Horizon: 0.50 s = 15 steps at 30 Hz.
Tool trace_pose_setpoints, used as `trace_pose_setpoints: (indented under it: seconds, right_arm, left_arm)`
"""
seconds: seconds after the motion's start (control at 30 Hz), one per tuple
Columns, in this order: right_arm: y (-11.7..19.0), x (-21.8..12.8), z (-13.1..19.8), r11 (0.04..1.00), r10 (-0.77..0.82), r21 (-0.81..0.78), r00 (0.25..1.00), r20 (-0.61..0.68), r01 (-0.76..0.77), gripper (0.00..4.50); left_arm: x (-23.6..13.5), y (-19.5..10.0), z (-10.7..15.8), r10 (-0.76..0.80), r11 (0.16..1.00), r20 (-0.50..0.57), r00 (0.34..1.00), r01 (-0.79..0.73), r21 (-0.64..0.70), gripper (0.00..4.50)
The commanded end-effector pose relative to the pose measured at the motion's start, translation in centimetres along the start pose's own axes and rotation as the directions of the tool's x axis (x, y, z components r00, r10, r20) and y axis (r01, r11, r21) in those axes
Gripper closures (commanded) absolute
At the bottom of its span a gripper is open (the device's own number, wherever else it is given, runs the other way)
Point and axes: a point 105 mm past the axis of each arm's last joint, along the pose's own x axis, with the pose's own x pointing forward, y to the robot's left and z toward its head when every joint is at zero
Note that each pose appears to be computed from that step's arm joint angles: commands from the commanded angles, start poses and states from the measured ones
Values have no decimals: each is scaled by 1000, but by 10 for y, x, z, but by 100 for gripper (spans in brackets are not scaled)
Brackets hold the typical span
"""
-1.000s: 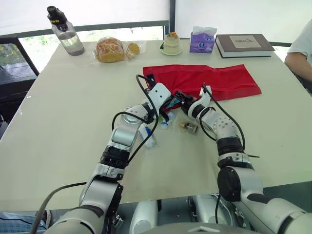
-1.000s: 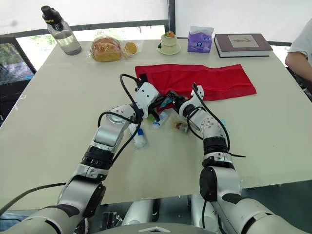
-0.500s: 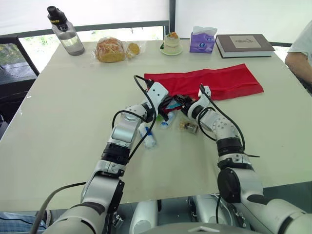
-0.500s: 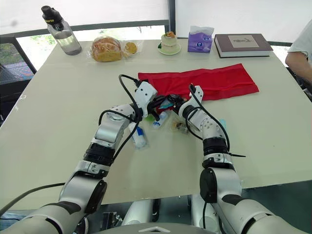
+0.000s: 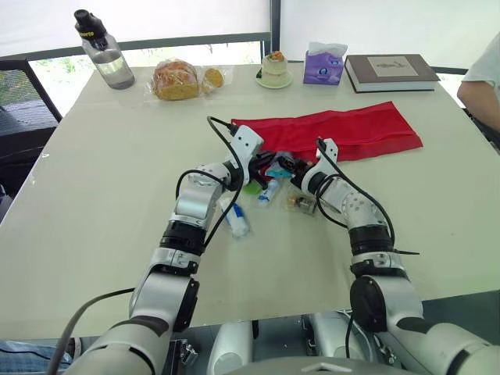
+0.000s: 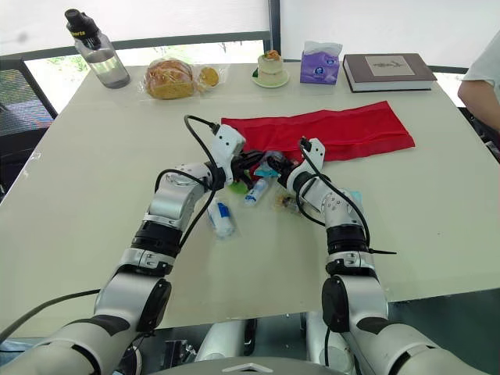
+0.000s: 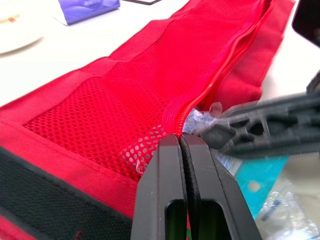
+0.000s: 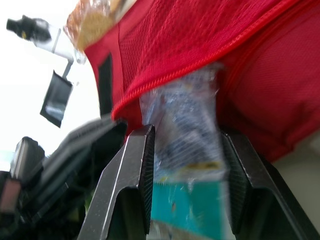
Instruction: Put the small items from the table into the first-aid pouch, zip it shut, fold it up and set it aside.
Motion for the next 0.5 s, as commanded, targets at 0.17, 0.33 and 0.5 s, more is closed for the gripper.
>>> trace_pose_setpoints:
  seconds: [0.17, 0.33, 0.5]
  right_arm:
    - [10, -14, 14, 983, 17, -181, 1000, -4, -17, 269]
    - [10, -14, 16, 983, 16, -181, 1000, 12, -14, 269]
    - [9, -10, 15, 986, 4, -165, 1000, 16, -1, 269]
  left_arm:
    - [-4, 14, 19, -35, 995, 57, 998, 40, -90, 450]
    - [-3, 12, 21, -72, 991, 65, 995, 79, -111, 450]
    - [-5, 6, 19, -118, 986, 64, 991, 124, -109, 450]
